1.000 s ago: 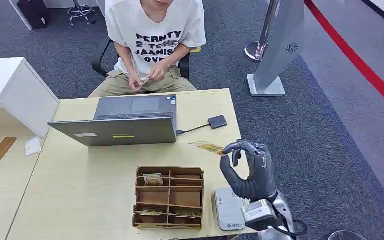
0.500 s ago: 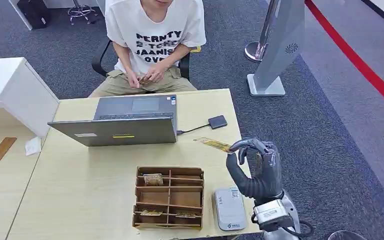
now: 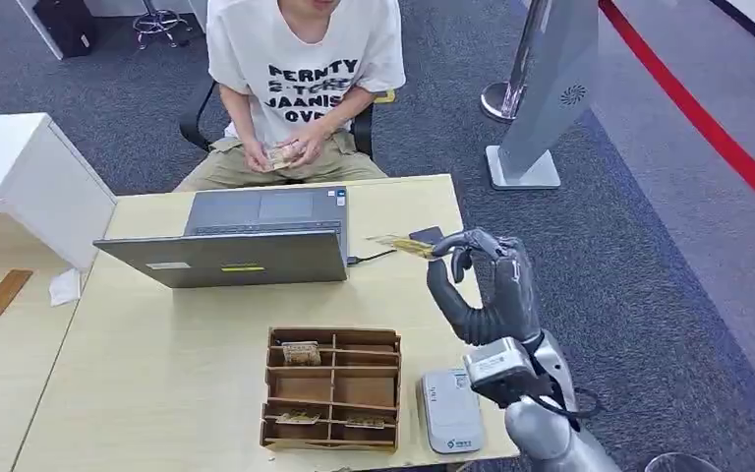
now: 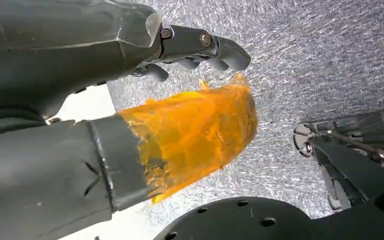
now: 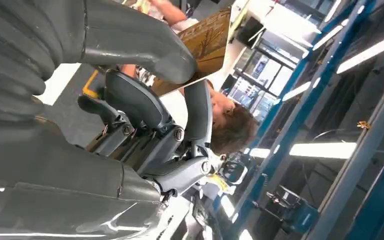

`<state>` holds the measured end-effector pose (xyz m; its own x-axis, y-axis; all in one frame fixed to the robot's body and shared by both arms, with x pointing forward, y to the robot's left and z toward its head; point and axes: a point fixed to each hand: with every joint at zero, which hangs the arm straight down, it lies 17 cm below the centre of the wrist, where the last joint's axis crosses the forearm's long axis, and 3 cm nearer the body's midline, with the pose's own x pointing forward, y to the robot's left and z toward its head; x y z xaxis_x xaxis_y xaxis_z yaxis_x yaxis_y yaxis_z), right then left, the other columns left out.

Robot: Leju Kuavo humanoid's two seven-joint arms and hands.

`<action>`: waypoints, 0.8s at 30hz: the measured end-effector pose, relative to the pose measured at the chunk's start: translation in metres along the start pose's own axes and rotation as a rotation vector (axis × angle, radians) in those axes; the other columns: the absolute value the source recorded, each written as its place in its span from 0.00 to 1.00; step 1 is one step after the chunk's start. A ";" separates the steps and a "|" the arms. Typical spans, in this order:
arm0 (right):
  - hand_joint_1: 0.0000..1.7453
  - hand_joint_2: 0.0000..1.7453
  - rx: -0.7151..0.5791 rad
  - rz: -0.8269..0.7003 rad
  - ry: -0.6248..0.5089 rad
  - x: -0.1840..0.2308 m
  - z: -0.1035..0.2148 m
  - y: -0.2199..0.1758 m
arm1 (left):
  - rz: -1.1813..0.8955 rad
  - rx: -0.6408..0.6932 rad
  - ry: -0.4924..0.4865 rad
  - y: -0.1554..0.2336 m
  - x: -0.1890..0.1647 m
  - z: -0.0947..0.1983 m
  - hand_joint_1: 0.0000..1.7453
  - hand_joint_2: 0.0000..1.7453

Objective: Pass the card to the sensor for recognition and then transmit it.

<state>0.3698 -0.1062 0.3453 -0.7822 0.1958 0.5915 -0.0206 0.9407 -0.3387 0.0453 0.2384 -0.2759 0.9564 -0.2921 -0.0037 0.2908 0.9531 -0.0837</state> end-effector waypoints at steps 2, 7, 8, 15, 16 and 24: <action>1.00 1.00 0.015 0.015 0.002 -0.003 -0.012 0.002 | -0.017 0.002 0.001 0.001 0.002 0.000 0.00 0.00; 1.00 1.00 0.066 0.053 0.012 -0.014 -0.041 0.016 | -0.062 0.003 0.007 0.003 0.007 0.002 0.00 0.00; 1.00 1.00 0.078 0.064 0.014 -0.016 -0.045 0.019 | -0.071 0.004 0.008 0.003 0.008 0.002 0.00 0.00; 1.00 1.00 0.150 0.142 0.029 -0.029 -0.077 0.044 | -0.120 0.003 0.008 0.004 0.018 0.004 0.00 0.00; 1.00 1.00 0.163 0.165 0.035 -0.032 -0.082 0.049 | -0.130 0.004 0.008 0.004 0.020 0.005 0.00 0.00; 1.00 1.00 0.219 0.304 0.097 -0.059 -0.112 0.070 | -0.193 0.009 0.012 0.007 0.031 0.008 0.00 0.00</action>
<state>0.4847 -0.0203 0.3688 -0.7109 0.4915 0.5030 0.0624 0.7565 -0.6510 0.0771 0.2366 -0.2692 0.8825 -0.4704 -0.0007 0.4690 0.8800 -0.0754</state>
